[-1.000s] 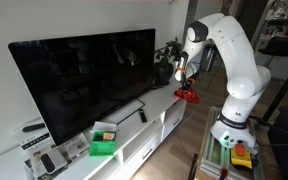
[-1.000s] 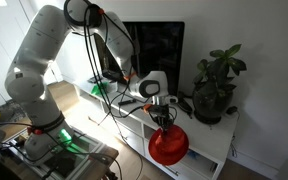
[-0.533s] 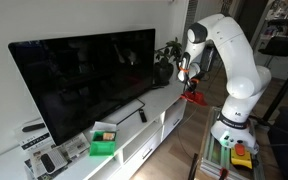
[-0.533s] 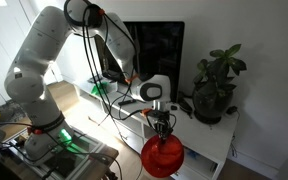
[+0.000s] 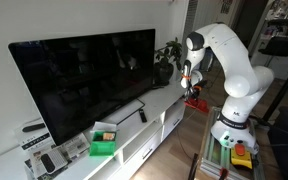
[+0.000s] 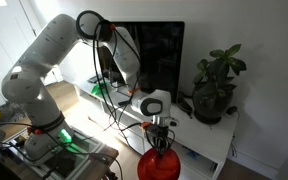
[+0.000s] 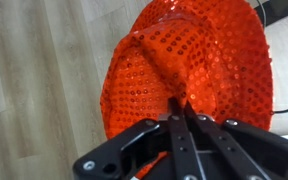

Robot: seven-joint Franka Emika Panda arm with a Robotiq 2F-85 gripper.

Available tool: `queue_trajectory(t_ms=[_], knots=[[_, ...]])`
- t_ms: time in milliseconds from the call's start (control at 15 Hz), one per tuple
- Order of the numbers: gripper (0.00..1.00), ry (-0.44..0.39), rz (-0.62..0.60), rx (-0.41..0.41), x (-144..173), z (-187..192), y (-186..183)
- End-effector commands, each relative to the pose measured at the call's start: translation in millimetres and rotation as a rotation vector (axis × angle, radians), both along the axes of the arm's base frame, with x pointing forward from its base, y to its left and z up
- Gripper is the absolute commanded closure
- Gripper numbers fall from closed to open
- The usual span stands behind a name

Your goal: Put the red hat in the shelf on the bottom right

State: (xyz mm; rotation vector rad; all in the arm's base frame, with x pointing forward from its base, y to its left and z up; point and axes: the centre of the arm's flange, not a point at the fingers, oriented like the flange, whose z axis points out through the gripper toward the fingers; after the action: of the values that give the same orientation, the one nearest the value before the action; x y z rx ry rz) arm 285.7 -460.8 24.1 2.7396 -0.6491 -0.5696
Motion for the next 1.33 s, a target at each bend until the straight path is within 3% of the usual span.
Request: queue_trajectory(t_ms=[0, 67, 600, 867, 1267], knots=[[0.98, -0.081, 0.013, -0.002, -1, -39, -27], [0.95, -0.036, 0.005, -0.008, -3, -19, -7], [0.98, -0.061, 0.007, -0.022, -1, -40, -17], [0.98, -0.098, 0.033, -0.011, -2, -59, -13], [0.98, -0.178, 0.074, -0.062, -5, -84, -6]])
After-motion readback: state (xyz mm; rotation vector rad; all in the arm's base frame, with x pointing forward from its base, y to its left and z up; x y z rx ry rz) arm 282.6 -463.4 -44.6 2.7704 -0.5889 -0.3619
